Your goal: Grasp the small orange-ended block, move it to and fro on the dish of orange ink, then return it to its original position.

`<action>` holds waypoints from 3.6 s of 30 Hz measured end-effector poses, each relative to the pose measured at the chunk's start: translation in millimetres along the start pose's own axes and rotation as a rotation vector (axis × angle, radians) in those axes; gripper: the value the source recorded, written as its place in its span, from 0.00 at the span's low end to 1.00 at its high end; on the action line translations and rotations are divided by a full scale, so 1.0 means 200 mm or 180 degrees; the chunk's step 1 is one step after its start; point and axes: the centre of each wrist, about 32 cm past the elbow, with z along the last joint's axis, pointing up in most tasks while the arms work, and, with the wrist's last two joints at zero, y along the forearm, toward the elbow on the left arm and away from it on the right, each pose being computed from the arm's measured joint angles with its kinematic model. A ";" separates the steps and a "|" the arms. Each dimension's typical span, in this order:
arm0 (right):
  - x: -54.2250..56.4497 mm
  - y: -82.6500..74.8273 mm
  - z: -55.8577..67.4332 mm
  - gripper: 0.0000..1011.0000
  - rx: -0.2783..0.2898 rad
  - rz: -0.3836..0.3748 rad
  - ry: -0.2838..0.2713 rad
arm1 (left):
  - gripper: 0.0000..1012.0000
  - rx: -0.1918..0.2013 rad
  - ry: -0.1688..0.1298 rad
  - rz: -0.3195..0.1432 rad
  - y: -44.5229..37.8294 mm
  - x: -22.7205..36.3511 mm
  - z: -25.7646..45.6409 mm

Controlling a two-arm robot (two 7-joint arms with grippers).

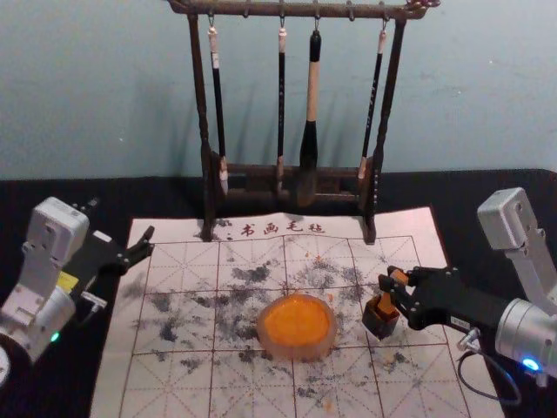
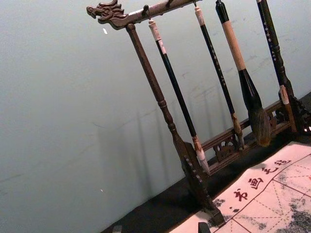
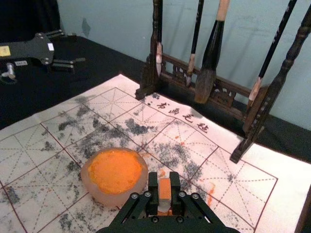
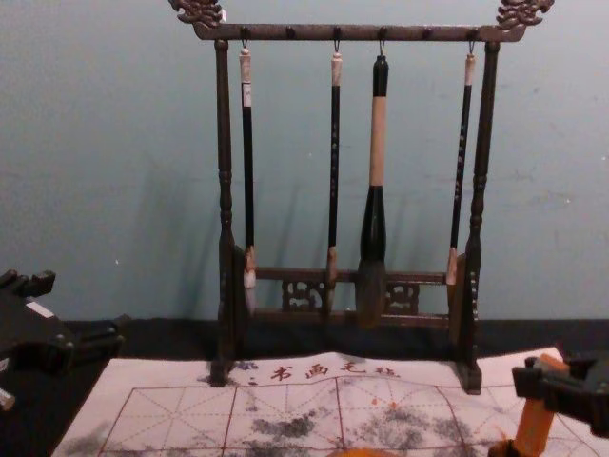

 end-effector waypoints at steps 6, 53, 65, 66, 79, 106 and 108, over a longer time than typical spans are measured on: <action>0.00 0.02 -0.02 0.04 -0.0039 -0.0017 0.0024 | 1.00 0.0000 0.0000 0.0000 0.000 0.000 0.000; 0.00 0.11 -0.12 0.04 -0.0196 -0.0036 0.0146 | 1.00 0.0000 0.0000 0.0000 0.000 0.000 0.000; 0.00 0.11 -0.12 0.04 -0.0207 -0.0035 0.0130 | 1.00 0.0000 0.0000 0.0000 0.000 0.000 0.000; 0.00 0.11 -0.12 0.04 -0.0206 -0.0035 0.0131 | 1.00 0.0001 0.0000 0.0000 0.000 0.000 0.000; 0.00 0.11 -0.12 0.36 -0.0206 -0.0034 0.0138 | 1.00 0.0000 0.0000 0.0000 0.000 0.000 0.000; -0.01 0.13 -0.17 0.99 0.0918 -0.1178 -0.0253 | 1.00 0.0000 0.0000 0.0000 0.000 0.000 0.000; -0.01 0.15 -0.23 0.99 0.0880 -0.1332 -0.0292 | 1.00 0.0000 0.0000 0.0000 0.000 0.000 0.000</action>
